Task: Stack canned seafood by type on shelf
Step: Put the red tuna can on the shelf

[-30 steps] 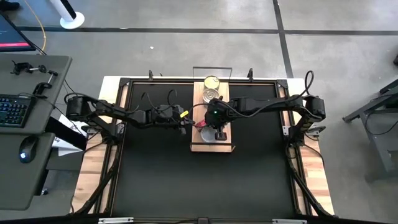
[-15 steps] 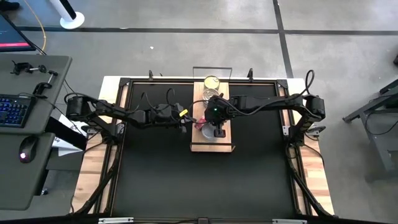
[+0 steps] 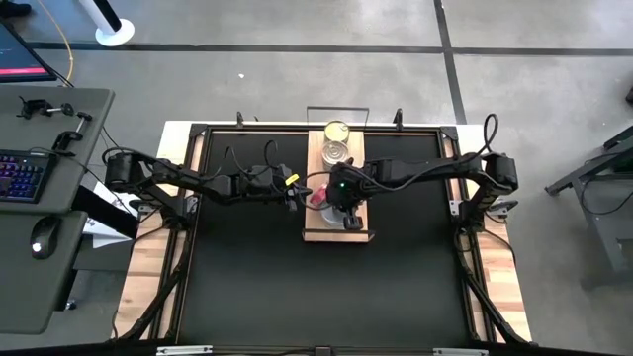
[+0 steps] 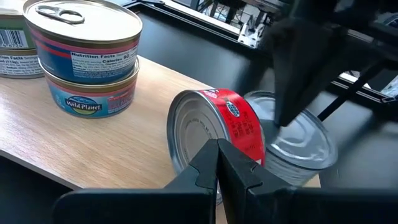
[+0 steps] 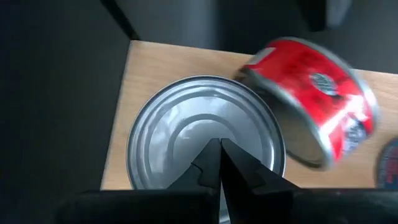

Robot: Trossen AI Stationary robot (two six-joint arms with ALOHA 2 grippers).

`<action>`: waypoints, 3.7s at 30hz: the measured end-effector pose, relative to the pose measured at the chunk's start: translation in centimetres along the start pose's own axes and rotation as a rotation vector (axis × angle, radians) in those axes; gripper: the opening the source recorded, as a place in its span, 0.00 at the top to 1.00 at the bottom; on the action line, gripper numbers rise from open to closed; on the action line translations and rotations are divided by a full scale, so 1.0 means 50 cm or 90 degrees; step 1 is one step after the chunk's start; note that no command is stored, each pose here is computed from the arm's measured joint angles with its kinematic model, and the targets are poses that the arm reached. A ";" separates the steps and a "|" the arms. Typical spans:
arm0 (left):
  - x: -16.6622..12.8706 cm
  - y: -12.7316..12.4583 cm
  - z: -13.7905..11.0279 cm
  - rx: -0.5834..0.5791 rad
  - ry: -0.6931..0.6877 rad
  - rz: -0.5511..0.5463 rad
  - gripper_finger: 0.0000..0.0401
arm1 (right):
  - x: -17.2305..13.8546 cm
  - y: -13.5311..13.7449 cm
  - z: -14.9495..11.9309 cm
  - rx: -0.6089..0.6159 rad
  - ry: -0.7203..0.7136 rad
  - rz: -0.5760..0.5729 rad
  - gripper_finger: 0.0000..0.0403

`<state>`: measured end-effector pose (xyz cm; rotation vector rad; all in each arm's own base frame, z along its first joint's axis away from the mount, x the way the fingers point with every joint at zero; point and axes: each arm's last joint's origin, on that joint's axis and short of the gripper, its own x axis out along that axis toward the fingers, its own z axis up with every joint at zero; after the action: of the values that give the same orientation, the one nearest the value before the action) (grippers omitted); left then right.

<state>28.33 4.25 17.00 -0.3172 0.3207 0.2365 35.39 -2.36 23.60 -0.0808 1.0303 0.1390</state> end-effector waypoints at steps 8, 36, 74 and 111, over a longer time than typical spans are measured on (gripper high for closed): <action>0.000 0.000 0.000 0.000 0.000 0.000 1.00 | -0.006 0.021 0.005 -0.011 0.006 0.047 1.00; -0.001 -0.008 -0.018 -0.008 0.049 0.001 1.00 | -0.027 -0.057 0.021 0.054 -0.019 0.023 1.00; 0.028 -0.006 -0.024 -0.036 -0.022 -0.010 1.00 | 0.011 -0.089 0.022 0.105 -0.021 -0.057 1.00; 0.067 -0.013 0.034 0.029 -0.009 -0.047 1.00 | -0.071 -0.103 -0.010 0.120 0.128 -0.100 1.00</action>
<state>32.05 4.82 17.57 -0.2824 0.2997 0.1583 33.96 -7.79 26.39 -0.0042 1.2286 -0.1105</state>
